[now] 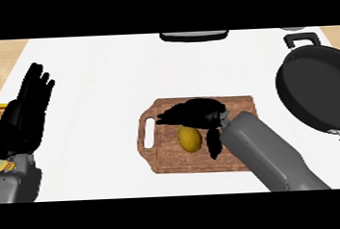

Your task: Pick the lemon from the cutting board and place it in the pot

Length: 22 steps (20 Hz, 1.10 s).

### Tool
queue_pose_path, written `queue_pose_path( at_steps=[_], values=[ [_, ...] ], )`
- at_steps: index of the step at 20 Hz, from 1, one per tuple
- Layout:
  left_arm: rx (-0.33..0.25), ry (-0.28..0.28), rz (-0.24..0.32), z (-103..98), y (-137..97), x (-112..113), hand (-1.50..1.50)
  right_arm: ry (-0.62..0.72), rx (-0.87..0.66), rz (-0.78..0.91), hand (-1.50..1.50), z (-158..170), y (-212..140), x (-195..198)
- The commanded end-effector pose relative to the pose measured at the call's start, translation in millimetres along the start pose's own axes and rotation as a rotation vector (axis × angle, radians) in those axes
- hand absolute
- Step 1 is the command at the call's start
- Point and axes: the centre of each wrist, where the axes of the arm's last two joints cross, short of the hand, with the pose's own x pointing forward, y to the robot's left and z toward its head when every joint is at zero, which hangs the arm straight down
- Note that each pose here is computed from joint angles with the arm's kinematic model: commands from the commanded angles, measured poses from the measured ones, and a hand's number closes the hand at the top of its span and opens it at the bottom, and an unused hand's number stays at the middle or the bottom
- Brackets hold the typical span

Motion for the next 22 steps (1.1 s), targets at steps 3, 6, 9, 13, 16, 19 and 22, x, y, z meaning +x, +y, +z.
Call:
queue_pose_path(
  at_steps=[3, 6, 9, 13, 16, 19, 22],
  values=[
    [-0.009, 0.014, 0.006, 1, -11, -8, 0.0, 0.037, 0.004, 0.006, -1.5, -20, 20, -11],
    [-0.01, 0.005, 0.012, 9, -2, -22, 0.0, 0.04, 0.002, -0.003, -1.5, -13, 4, -8],
    [0.003, 0.0, 0.008, -11, -9, 8, 0.0, -0.016, 0.055, 0.098, 1.5, -16, 9, -18],
    [-0.011, 0.003, 0.001, 7, 2, 10, 0.0, -0.08, 0.021, 0.113, 1.5, -19, 30, -18],
    [0.0, 0.008, 0.018, -26, -21, 6, 0.0, -0.092, 0.039, 0.12, 1.5, -24, 32, -12],
    [0.013, -0.007, -0.018, 1, 24, -9, 0.0, -0.098, 0.034, 0.126, 1.5, -18, 22, -19],
    [-0.014, 0.019, 0.012, -6, 5, 16, 0.0, -0.112, 0.018, 0.142, 1.5, -29, 37, -16]
  ],
)
